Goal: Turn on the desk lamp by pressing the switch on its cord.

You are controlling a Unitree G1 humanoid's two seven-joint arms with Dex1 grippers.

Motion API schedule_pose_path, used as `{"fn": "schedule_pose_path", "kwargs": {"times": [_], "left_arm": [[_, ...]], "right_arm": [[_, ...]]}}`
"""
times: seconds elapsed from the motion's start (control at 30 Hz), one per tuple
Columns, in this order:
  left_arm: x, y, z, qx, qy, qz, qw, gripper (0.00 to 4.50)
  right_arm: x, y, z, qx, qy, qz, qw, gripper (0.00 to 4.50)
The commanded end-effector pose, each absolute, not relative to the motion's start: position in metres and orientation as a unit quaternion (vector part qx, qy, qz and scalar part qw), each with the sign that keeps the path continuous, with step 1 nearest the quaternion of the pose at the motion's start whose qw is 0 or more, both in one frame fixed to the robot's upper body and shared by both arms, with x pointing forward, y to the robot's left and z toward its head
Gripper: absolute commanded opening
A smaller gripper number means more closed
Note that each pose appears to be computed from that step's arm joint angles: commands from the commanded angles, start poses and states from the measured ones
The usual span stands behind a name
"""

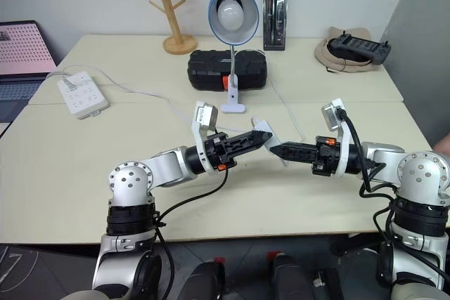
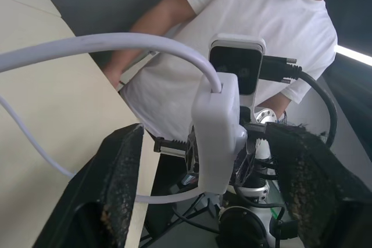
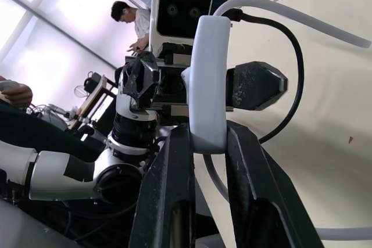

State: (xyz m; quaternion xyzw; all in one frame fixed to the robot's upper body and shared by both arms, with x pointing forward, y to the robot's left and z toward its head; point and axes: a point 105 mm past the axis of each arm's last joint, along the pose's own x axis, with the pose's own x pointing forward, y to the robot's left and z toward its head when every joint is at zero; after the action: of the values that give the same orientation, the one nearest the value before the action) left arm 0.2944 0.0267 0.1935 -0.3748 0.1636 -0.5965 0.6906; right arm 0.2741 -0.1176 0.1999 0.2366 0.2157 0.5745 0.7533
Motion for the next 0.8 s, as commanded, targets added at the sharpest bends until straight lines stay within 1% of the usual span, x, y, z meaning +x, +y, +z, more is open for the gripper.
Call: {"fn": "schedule_pose_path", "kwargs": {"times": [0.03, 0.1, 0.13, 0.17, 0.27, 0.33, 0.4, 0.73, 0.8], "left_arm": [[0.2904, 0.0259, 0.2054, -0.374, 0.142, -0.614, 0.68, 2.54], [0.291, 0.0269, 0.2056, -0.377, 0.142, -0.612, 0.68, 2.13], [0.2908, 0.0271, 0.2057, -0.377, 0.141, -0.612, 0.68, 2.01], [0.2905, 0.0272, 0.2058, -0.378, 0.141, -0.613, 0.68, 1.72], [0.2896, 0.0279, 0.2057, -0.38, 0.141, -0.613, 0.678, 1.02], [0.2899, 0.0287, 0.2061, -0.384, 0.14, -0.612, 0.677, 0.74], [0.2904, 0.0295, 0.2069, -0.387, 0.139, -0.611, 0.676, 0.61], [0.2875, 0.0327, 0.2123, -0.402, 0.133, -0.617, 0.664, 0.55], [0.2886, 0.0315, 0.2108, -0.389, 0.134, -0.612, 0.675, 0.54]], "right_arm": [[0.2667, -0.1177, 0.2114, 0.227, 0.199, 0.592, 0.748, 0.35], [0.2661, -0.1181, 0.2113, 0.227, 0.2, 0.592, 0.747, 0.35], [0.266, -0.1183, 0.2112, 0.227, 0.201, 0.591, 0.747, 0.35], [0.2658, -0.1186, 0.211, 0.228, 0.201, 0.591, 0.747, 0.35], [0.2653, -0.1189, 0.2107, 0.23, 0.202, 0.59, 0.747, 0.35], [0.2651, -0.1189, 0.2109, 0.232, 0.202, 0.591, 0.746, 0.35], [0.2647, -0.1192, 0.2112, 0.234, 0.202, 0.591, 0.745, 0.35], [0.2639, -0.1191, 0.2111, 0.235, 0.205, 0.594, 0.742, 0.35], [0.2645, -0.1188, 0.2115, 0.234, 0.205, 0.594, 0.742, 0.35]]}}
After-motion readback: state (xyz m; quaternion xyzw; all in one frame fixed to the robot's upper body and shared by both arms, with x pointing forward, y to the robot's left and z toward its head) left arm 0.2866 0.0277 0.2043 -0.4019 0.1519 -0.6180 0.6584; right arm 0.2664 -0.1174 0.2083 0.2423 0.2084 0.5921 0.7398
